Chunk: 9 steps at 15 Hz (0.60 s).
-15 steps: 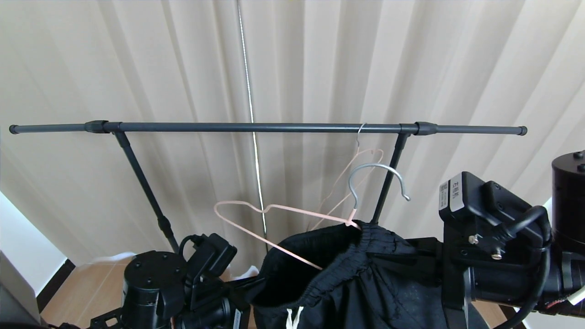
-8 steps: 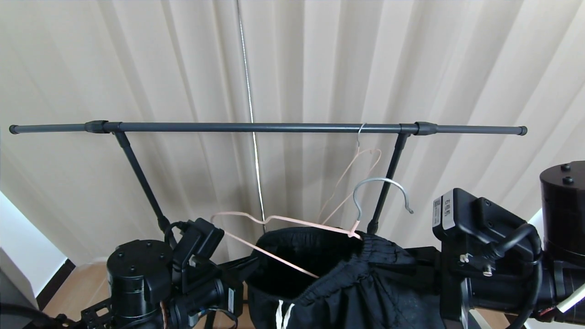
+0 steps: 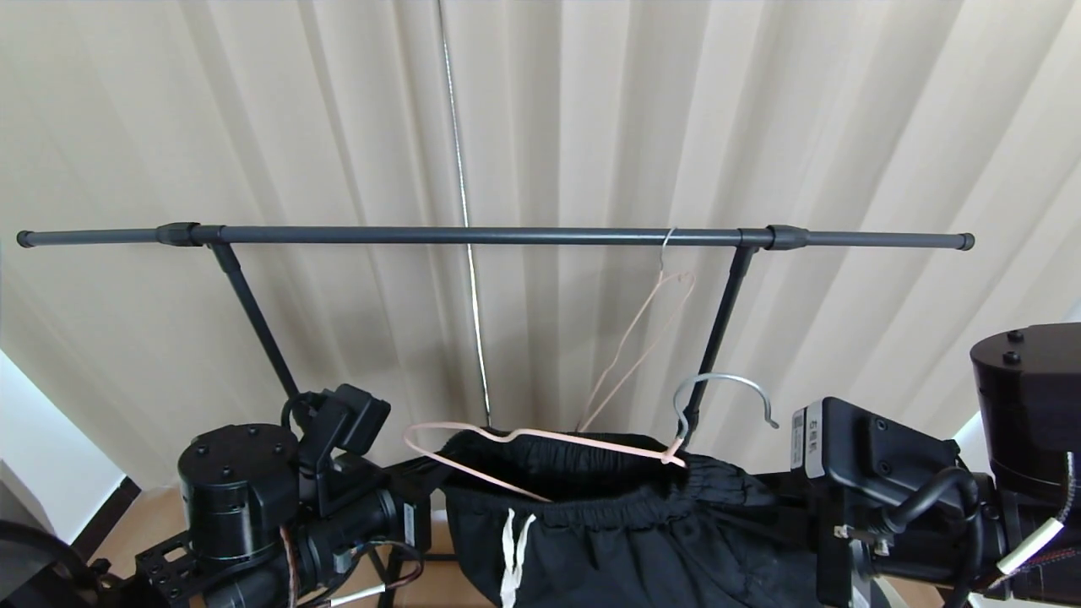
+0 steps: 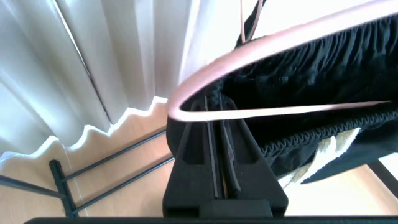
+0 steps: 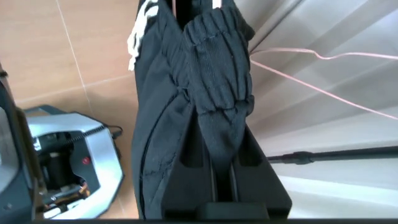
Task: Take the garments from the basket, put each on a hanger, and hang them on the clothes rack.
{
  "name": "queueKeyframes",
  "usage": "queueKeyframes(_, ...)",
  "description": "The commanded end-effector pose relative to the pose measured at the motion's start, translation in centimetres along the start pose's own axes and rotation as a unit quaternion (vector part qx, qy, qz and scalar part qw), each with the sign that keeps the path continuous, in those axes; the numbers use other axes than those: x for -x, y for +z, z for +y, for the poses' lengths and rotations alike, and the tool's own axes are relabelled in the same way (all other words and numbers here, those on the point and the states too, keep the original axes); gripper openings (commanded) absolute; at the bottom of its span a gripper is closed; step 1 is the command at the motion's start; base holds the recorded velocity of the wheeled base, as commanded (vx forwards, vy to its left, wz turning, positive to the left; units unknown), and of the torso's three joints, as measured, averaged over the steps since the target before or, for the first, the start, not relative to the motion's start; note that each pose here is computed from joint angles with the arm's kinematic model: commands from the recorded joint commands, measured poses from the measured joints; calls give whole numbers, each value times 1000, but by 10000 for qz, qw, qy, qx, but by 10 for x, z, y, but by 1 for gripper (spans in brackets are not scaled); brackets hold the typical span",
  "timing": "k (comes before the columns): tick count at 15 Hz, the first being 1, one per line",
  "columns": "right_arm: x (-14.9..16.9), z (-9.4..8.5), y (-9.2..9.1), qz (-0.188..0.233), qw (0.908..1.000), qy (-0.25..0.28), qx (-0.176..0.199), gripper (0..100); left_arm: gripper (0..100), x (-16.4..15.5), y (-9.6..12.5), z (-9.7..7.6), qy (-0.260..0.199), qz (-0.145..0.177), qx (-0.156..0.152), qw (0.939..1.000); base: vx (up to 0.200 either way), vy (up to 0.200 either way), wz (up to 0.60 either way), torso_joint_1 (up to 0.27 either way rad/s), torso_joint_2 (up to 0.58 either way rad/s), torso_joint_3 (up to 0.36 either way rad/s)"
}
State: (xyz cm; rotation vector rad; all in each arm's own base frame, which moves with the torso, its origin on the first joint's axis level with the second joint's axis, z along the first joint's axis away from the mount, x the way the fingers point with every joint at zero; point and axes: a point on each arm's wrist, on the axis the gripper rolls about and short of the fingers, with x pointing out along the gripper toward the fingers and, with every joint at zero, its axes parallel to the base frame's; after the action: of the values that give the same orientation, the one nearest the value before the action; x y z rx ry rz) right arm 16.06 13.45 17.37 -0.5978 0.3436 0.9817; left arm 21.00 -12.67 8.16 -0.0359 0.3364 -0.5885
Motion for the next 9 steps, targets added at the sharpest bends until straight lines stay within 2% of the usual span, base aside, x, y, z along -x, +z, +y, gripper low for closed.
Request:
queueKeyframes(1, 0, -3, -8, 127, 9998, -55, 111, 0, 0, 1, 1, 6, 111, -29, 30, 9999, 0, 0, 0, 0, 0, 0)
queueKeyframes(5, 2, -6, -16, 252, 9989, -127, 381, 0, 0, 0, 5, 16, 292, -123, 62, 9995, 0, 0, 0, 0, 0, 0)
queueKeyframes(9, 3, -8, -19, 302, 9986, -178, 395, 0, 0, 4, 13, 29, 534, -297, 60, 9981, 0, 0, 0, 0, 0, 0)
